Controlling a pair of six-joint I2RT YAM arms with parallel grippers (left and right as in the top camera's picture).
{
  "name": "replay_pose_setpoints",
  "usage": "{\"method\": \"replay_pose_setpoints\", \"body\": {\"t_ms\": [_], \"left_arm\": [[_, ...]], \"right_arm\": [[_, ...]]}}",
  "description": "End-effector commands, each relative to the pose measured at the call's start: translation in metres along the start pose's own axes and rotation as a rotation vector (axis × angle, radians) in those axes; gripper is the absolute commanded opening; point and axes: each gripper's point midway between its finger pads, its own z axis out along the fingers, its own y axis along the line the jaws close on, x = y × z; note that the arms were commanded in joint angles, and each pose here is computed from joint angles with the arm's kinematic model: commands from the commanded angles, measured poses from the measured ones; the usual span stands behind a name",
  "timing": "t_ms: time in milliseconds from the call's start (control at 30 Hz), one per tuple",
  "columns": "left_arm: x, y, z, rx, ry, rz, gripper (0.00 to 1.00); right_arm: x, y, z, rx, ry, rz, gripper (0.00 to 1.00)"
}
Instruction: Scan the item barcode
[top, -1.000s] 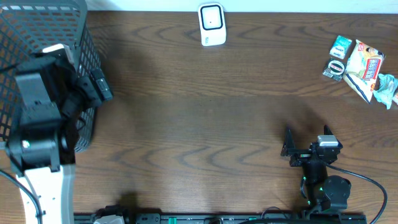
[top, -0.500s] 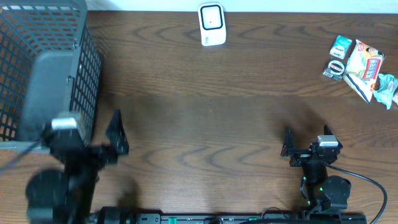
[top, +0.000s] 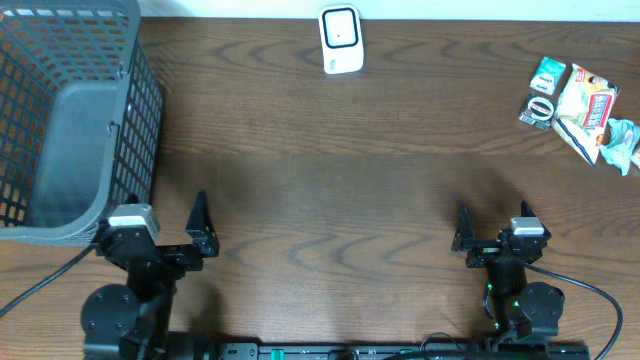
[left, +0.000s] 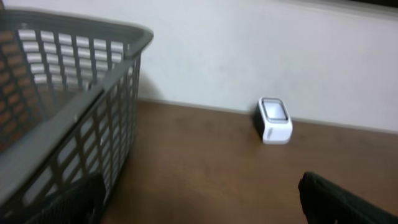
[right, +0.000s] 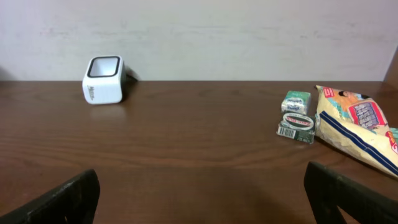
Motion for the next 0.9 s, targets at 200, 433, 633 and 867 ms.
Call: {"method": "replay_pose_setpoints", "body": {"t_ms": [200,433,633,867], "left_arm": [[0.038,0.008,0.012,0.015,-0.163,-0.003,0.98],[0.053,0.016,0.023,-0.003,-0.218,-0.006,0.98],[0.063,0.019,0.03,-0.003,-0.235,-0.007,0.98],[0.073,0.021,0.034,-0.003,-0.259,-0.008,0.98]], "right_arm": [[0.0,0.003,0.0,-0.012,-0.001,0.006,0.99],[0.0,0.003,0.0,-0.012,-0.001,0.006,0.99],[0.0,0.003,0.0,-0.012,-0.001,0.006,0.99],[0.0,0.003,0.0,-0.013,-0.001,0.006,0.99]]}}
